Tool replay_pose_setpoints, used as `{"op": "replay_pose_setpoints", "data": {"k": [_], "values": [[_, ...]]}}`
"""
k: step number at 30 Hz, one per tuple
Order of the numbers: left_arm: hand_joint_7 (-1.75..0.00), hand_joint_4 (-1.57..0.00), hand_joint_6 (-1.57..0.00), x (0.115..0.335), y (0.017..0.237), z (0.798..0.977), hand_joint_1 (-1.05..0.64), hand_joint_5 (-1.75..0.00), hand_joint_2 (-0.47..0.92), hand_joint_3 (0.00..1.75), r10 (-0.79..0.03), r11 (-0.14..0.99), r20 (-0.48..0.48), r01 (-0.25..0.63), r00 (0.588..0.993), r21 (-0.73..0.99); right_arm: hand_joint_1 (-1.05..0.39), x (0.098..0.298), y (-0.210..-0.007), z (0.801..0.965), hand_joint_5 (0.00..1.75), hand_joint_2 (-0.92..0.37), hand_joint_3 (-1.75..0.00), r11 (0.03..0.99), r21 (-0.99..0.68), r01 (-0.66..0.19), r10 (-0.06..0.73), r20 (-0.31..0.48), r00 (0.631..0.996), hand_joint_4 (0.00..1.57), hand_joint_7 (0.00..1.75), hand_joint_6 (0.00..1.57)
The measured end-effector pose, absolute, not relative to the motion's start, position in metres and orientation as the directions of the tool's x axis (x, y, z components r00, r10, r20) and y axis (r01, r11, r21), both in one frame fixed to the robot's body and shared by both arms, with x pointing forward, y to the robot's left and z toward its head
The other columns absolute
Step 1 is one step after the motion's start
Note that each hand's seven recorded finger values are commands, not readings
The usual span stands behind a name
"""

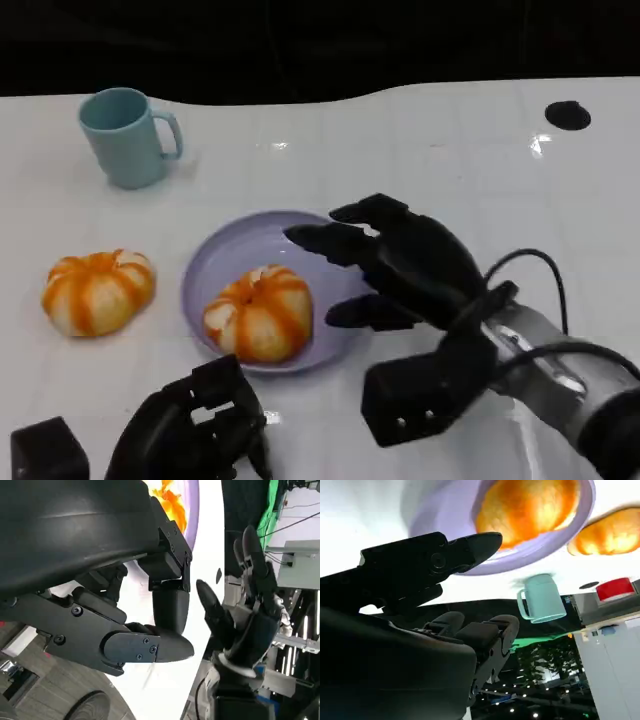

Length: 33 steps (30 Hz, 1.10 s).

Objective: Grasp the bread from the table and place it into the plate.

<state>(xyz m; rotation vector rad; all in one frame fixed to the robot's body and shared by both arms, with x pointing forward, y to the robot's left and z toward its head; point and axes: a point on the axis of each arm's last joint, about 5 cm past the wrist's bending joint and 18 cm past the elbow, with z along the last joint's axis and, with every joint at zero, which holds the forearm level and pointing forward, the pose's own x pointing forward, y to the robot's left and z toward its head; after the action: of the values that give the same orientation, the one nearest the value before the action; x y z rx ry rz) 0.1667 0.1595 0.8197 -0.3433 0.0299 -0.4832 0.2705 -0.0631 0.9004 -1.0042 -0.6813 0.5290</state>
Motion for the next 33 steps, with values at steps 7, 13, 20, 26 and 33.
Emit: {"op": "replay_pose_setpoints", "data": {"k": [7,13,20,26,33], "values": [[-1.47,-0.78,-0.72,0.167,0.159,0.82,-0.59,-1.75,0.79,0.49,-0.458,0.83,0.05,0.447,0.887,-0.332,-0.38,0.258,-0.089,0.893,0.64,-0.87,0.0,0.481,-0.876,-0.039,0.665,0.335,0.668,0.51,0.1,0.71],[-1.48,-0.78,-0.71,0.167,0.159,0.82,-0.59,-1.75,0.78,0.5,-0.459,0.83,0.049,0.447,0.887,-0.333,-0.32,0.248,-0.106,0.888,0.86,-0.91,-0.02,0.507,-0.861,0.042,0.633,0.405,0.659,0.68,0.17,0.91],[-1.48,-0.78,-0.71,0.169,0.158,0.82,-0.59,-1.75,0.78,0.49,-0.461,0.828,0.052,0.451,0.886,-0.333,-0.22,0.237,-0.124,0.883,1.47,-0.92,-0.06,0.548,-0.833,0.081,0.599,0.457,0.657,0.7,0.48,0.91],[-1.49,-0.77,-0.7,0.17,0.157,0.82,-0.58,-1.75,0.78,0.5,-0.463,0.826,0.052,0.452,0.885,-0.336,-0.17,0.224,-0.144,0.877,1.49,-0.91,-0.15,0.568,-0.82,0.077,0.578,0.464,0.671,0.82,0.87,0.88],[-1.5,-0.77,-0.69,0.17,0.156,0.82,-0.58,-1.75,0.78,0.51,-0.463,0.825,0.051,0.451,0.885,-0.34,-0.15,0.206,-0.16,0.87,1.73,-0.6,-0.86,0.603,-0.794,0.077,0.528,0.47,0.708,0.84,1.29,0.77]]}}
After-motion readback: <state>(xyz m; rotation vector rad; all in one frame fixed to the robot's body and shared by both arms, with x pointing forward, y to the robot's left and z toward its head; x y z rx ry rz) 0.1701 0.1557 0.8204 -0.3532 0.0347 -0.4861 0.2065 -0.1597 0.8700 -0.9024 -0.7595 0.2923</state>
